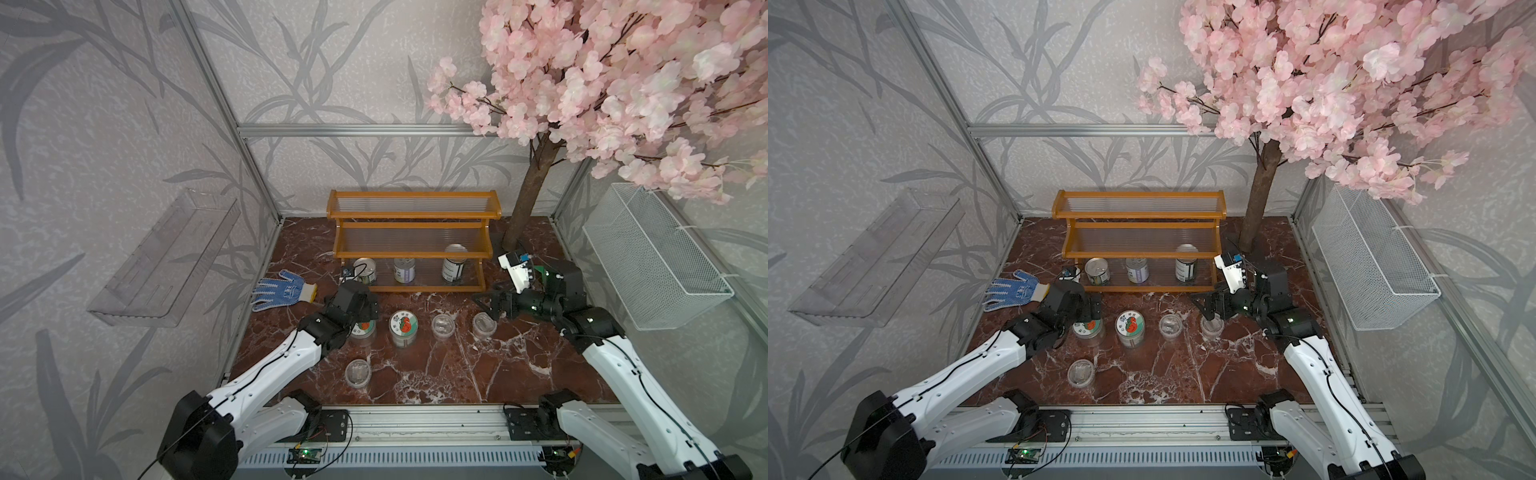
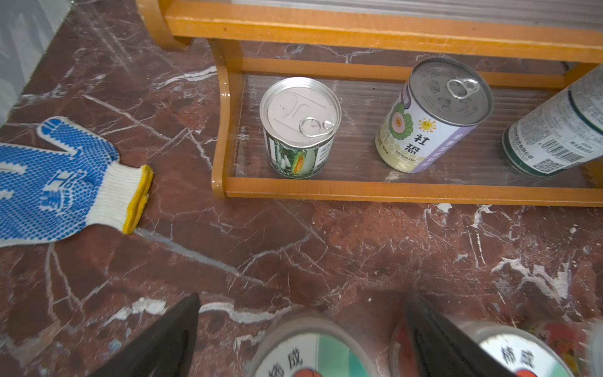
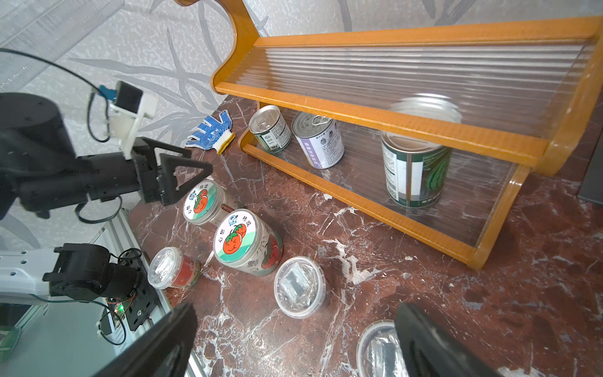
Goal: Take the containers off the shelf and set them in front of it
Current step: 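Pick up a container from the shelf, then place the container at the center of the board.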
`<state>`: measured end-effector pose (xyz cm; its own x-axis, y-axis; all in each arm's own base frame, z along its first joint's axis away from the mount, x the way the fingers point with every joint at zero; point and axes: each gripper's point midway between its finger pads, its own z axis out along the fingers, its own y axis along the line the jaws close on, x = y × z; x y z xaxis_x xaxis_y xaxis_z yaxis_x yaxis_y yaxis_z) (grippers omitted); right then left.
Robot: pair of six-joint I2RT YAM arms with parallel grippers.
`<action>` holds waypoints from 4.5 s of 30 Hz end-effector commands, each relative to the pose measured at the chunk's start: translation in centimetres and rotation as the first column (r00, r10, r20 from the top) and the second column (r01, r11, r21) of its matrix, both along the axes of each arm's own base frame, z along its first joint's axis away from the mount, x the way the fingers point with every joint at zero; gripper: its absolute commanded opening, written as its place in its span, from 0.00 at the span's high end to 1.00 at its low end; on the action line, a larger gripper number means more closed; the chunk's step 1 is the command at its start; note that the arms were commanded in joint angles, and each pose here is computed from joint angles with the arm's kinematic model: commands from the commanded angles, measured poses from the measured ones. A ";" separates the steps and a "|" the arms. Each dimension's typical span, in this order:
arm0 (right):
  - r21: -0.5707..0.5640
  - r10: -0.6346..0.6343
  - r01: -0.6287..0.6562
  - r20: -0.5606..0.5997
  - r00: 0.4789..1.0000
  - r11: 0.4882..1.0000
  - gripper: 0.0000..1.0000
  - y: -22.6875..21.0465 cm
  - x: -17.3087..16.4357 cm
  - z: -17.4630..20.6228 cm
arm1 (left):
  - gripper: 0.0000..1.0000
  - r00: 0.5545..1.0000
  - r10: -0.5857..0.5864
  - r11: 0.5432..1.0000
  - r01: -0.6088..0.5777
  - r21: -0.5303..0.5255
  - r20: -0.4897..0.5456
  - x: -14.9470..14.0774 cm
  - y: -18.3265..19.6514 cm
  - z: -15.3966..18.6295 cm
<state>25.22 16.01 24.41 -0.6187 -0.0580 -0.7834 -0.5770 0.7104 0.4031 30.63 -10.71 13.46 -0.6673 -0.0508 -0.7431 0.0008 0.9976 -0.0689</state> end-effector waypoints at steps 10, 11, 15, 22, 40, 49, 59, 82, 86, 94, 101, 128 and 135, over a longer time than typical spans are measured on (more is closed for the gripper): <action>-0.008 -0.023 0.024 0.059 0.998 1.000 0.01 -0.2 0.8 0.9 | 0.00 0.994 -0.103 0.995 0.103 0.005 0.046 7.5 -1.2 -1.8; -0.009 -0.025 0.025 0.060 0.998 1.000 0.01 -0.2 0.9 0.9 | 0.00 0.995 -0.098 0.995 0.098 0.001 0.030 7.7 -1.0 -2.3; -0.019 -0.035 0.037 0.068 0.997 0.999 0.01 -0.4 1.1 0.9 | 0.00 0.992 -0.099 0.994 0.103 -0.043 0.082 8.7 -1.2 -2.6; -0.029 -0.050 0.052 0.073 0.996 0.998 0.01 -0.7 1.3 0.7 | 0.00 0.991 -0.110 0.991 0.115 -0.063 0.081 10.3 -1.3 -3.5; -0.046 -0.070 0.074 0.092 0.993 0.996 0.01 -1.0 1.8 0.8 | 0.00 0.991 -0.076 0.995 0.084 -0.061 0.114 12.8 -0.2 -4.4; -0.051 -0.073 0.079 0.096 0.993 0.996 0.01 -1.1 1.9 0.8 | 0.00 0.991 -0.088 0.995 0.093 -0.042 0.096 13.6 -0.4 -5.4; -0.055 -0.079 0.085 0.101 0.992 0.995 0.01 -1.2 2.0 1.0 | 0.07 0.991 -0.110 0.993 0.114 -0.039 0.074 14.2 -0.8 -6.1; -0.022 -0.054 0.057 0.091 0.994 0.998 0.01 -0.6 1.9 1.1 | 0.25 0.976 -0.138 0.988 0.148 -0.048 0.166 13.2 -1.0 -0.7; -0.018 -0.049 0.051 0.088 0.995 0.999 0.01 -0.5 1.8 1.1 | 0.25 0.977 -0.162 0.983 0.172 -0.064 0.136 12.5 -1.4 -0.7; -0.017 -0.047 0.049 0.086 0.995 0.999 0.01 -0.5 1.7 1.0 | 0.25 0.975 -0.203 0.972 0.211 -0.099 0.086 10.0 -1.8 -1.0; -0.015 -0.048 0.050 0.080 0.996 0.999 0.01 -0.5 1.7 0.9 | 0.25 0.969 -0.230 0.965 0.239 -0.110 0.086 7.3 -2.2 0.4; -0.025 0.018 -0.017 0.045 0.999 1.000 0.01 0.0 0.0 0.8 | 0.25 0.759 -0.650 0.755 0.650 -0.084 0.034 -13.9 -15.2 6.9; -0.029 0.004 -0.003 0.043 0.999 1.000 0.01 -0.2 0.0 0.3 | 0.23 0.689 -0.724 0.690 0.721 -0.068 -0.036 -18.9 -16.7 1.0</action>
<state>25.41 15.68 24.35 -0.5974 -0.0787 -0.7981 -0.5828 0.7262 0.3646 12.04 -27.96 16.82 -0.5272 0.4253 -0.7357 0.7407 0.6543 -0.1526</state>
